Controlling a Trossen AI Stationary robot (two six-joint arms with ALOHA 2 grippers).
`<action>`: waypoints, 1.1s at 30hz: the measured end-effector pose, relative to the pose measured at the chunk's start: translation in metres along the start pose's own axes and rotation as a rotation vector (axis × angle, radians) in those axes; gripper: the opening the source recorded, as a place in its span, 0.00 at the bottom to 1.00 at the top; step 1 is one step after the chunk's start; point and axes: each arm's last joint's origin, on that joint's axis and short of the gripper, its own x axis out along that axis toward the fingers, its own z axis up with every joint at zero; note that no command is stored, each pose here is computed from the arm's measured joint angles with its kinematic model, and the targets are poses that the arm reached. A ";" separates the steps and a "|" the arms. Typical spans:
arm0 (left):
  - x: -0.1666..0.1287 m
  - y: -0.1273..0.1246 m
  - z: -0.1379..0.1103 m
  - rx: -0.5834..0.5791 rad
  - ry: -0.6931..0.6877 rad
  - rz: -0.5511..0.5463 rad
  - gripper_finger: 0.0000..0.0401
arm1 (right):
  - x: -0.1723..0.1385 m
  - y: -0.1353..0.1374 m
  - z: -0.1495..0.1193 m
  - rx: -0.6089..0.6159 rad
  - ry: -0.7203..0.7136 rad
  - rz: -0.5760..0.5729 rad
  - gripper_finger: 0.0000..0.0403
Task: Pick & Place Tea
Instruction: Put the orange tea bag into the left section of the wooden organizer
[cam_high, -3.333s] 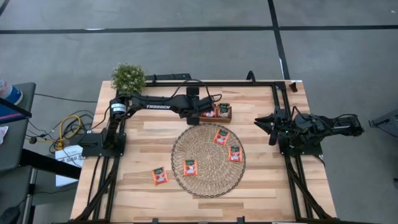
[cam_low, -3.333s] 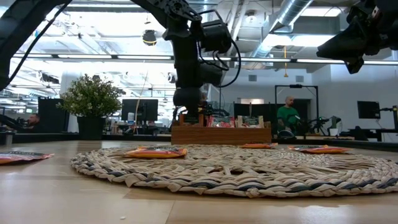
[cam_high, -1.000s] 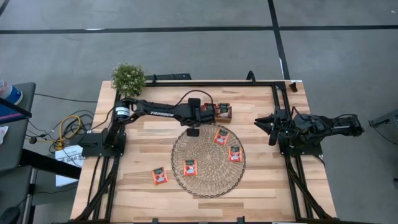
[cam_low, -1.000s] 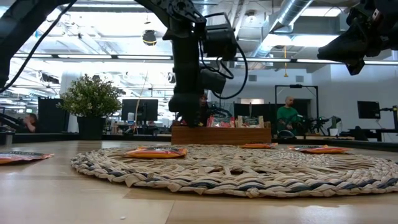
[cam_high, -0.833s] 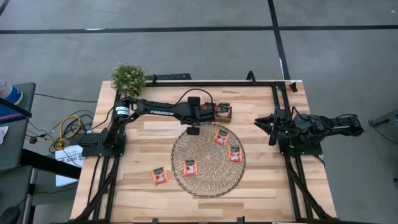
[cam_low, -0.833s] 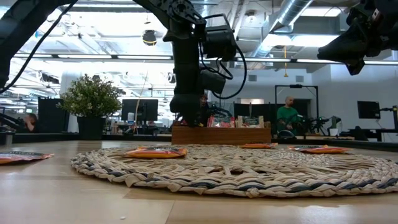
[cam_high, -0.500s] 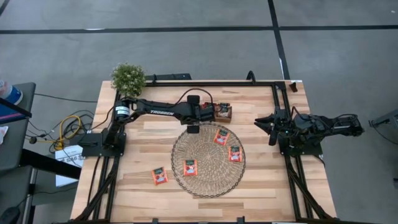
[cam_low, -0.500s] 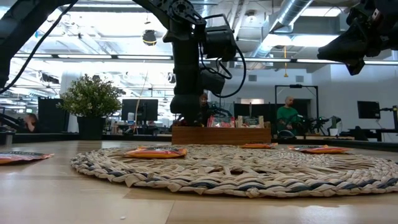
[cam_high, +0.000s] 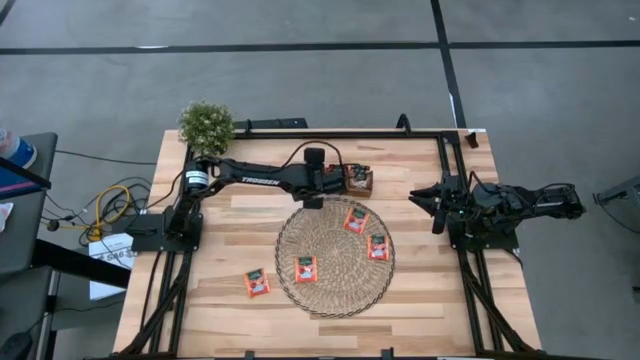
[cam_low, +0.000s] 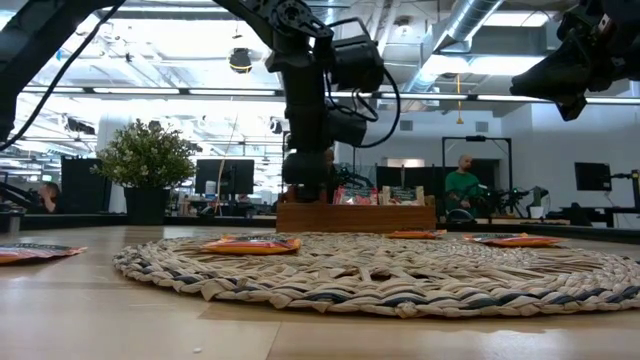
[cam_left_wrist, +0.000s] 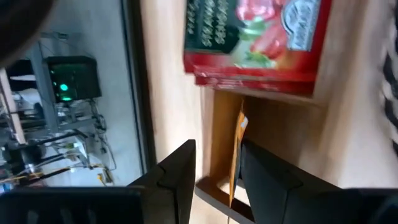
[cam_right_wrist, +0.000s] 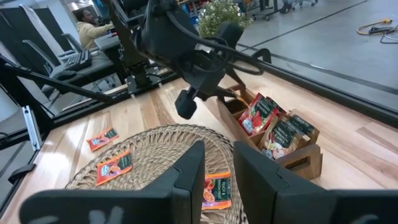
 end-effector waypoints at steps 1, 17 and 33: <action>0.001 0.001 0.001 -0.004 -0.007 0.006 0.29 | 0.000 0.000 0.000 0.000 0.000 0.000 0.19; 0.029 0.036 -0.007 -0.080 -0.007 0.040 0.29 | 0.000 0.000 0.000 -0.001 0.000 0.000 0.19; -0.048 0.030 -0.027 -0.094 0.066 0.051 0.29 | 0.000 0.000 0.000 0.001 -0.001 -0.001 0.19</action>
